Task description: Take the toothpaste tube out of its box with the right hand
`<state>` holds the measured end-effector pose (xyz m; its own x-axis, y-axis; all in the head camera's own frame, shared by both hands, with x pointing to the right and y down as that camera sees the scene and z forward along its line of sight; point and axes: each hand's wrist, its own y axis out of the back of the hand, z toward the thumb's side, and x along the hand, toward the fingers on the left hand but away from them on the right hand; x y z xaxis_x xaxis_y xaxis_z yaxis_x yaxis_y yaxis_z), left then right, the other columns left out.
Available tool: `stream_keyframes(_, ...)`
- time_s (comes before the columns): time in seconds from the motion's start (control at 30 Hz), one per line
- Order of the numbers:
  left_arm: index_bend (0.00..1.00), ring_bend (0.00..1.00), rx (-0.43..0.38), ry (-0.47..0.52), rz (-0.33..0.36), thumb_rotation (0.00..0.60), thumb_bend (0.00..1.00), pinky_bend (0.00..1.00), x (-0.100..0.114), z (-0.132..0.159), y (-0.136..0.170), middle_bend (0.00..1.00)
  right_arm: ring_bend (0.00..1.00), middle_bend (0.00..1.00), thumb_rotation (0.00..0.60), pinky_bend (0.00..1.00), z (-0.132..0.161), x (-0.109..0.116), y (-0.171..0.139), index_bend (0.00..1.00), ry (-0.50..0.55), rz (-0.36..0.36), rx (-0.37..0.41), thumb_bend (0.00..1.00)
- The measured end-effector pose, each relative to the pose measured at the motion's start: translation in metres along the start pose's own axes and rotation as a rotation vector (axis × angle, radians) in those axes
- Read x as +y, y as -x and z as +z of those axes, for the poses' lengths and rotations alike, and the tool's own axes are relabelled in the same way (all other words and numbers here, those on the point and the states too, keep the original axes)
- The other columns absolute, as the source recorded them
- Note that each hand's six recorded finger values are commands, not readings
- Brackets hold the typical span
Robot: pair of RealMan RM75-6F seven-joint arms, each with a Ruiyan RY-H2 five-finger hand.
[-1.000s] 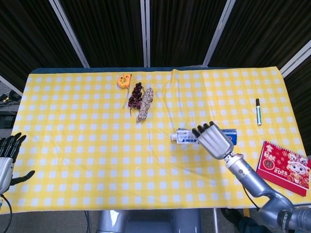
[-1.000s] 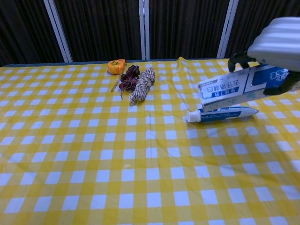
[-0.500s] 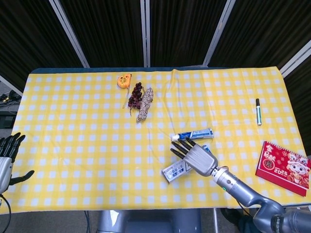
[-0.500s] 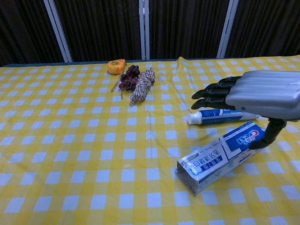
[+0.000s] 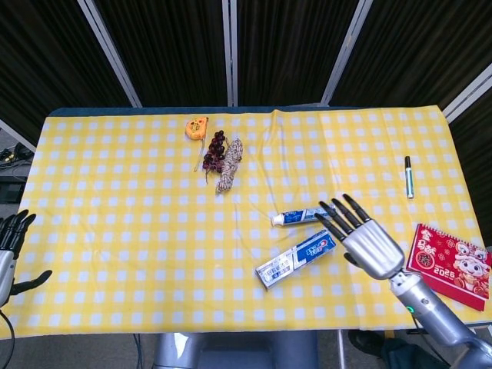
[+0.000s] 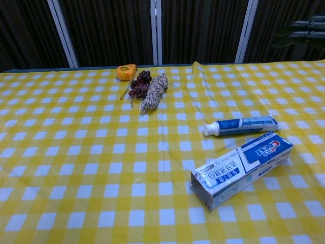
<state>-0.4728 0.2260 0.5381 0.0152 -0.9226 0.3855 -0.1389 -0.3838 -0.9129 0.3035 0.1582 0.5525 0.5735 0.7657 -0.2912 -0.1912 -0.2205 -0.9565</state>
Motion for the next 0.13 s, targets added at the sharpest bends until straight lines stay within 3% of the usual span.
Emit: stream_keyframes(0.13,0.0,0.0,-0.003,0.002,0.006,0.6,0.0,0.0,0.002,0.001,0.001,0.0,0.0,0.0,0.6,0.0,-0.032,-0.004,-0.039,0.0,0.023,-0.042,-0.108,0.0)
